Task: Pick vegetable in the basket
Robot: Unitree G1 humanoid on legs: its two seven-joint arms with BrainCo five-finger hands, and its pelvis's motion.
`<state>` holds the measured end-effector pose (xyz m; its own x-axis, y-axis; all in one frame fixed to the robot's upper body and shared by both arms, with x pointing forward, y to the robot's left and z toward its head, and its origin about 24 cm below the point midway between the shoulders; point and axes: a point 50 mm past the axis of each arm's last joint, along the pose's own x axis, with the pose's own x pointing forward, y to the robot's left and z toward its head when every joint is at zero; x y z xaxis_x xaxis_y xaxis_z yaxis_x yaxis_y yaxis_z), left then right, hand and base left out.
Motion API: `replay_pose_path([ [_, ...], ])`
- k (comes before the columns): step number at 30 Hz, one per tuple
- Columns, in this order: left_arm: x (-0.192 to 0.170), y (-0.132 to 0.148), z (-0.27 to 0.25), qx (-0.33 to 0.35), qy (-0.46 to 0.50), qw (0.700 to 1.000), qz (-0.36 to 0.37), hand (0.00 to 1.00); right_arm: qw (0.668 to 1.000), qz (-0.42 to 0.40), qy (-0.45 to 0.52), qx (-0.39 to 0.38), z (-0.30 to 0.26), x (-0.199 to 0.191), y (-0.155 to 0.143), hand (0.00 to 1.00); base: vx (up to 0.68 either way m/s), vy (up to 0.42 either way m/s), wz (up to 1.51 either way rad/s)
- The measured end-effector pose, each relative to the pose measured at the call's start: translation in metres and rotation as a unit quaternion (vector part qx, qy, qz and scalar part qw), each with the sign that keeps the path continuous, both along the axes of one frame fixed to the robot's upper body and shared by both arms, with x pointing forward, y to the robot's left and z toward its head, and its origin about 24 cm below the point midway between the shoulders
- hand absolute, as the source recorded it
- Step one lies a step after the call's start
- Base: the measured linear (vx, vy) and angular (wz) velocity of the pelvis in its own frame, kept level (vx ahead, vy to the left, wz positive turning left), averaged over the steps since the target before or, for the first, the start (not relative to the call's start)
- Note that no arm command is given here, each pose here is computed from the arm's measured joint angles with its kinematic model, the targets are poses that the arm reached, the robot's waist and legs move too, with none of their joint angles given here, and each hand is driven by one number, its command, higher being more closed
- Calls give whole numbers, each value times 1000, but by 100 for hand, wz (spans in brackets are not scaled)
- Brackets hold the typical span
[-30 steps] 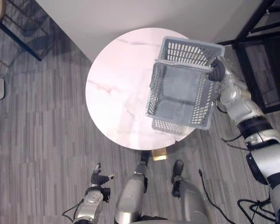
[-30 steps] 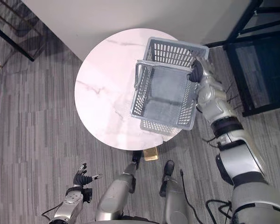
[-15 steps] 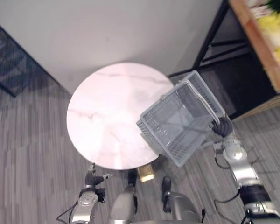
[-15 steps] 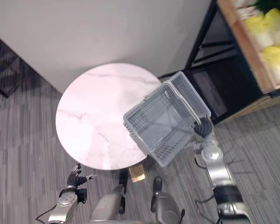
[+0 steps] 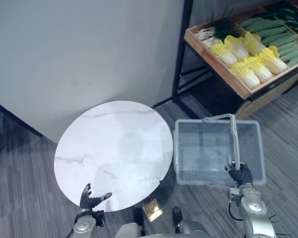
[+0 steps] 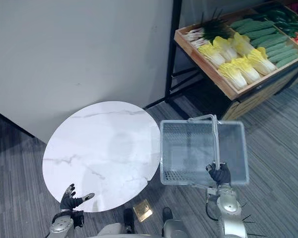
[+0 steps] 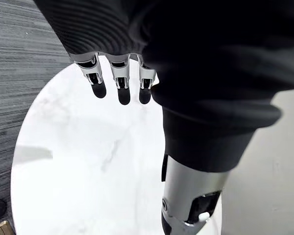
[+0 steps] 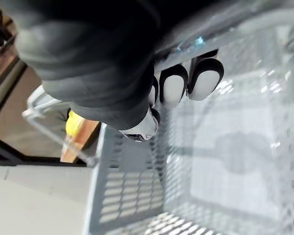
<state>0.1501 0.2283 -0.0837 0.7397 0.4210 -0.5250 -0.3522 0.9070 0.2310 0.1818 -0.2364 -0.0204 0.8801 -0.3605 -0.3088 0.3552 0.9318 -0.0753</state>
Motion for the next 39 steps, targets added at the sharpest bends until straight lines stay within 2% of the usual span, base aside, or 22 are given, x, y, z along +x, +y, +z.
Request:
replay_pose_path([
  [4, 21, -9, 14, -5, -44, 999, -11, 0, 999, -37, -23, -11, 13, -7, -10, 100, -133, 33, -5],
  [10, 25, -11, 19, -4, -57, 998, -15, 0, 997, -55, -44, -16, 21, -8, -13, 100, -119, -130, 39],
  [14, 14, -22, 12, -23, -44, 999, -11, 0, 997, -66, -50, -11, 22, -4, -13, 100, -315, -259, 29],
  [21, 19, -24, 13, -24, -41, 999, -20, 0, 997, -79, -21, 1, 7, -3, -16, 100, -331, -181, 44],
  [32, 9, -23, 6, -26, -22, 999, -13, 0, 993, -113, -6, 22, -2, -16, -15, 100, -174, 90, -19],
  [39, 14, -19, 9, -16, -28, 999, -14, 0, 993, -115, -4, 28, -4, -15, -14, 100, -121, 94, -78],
])
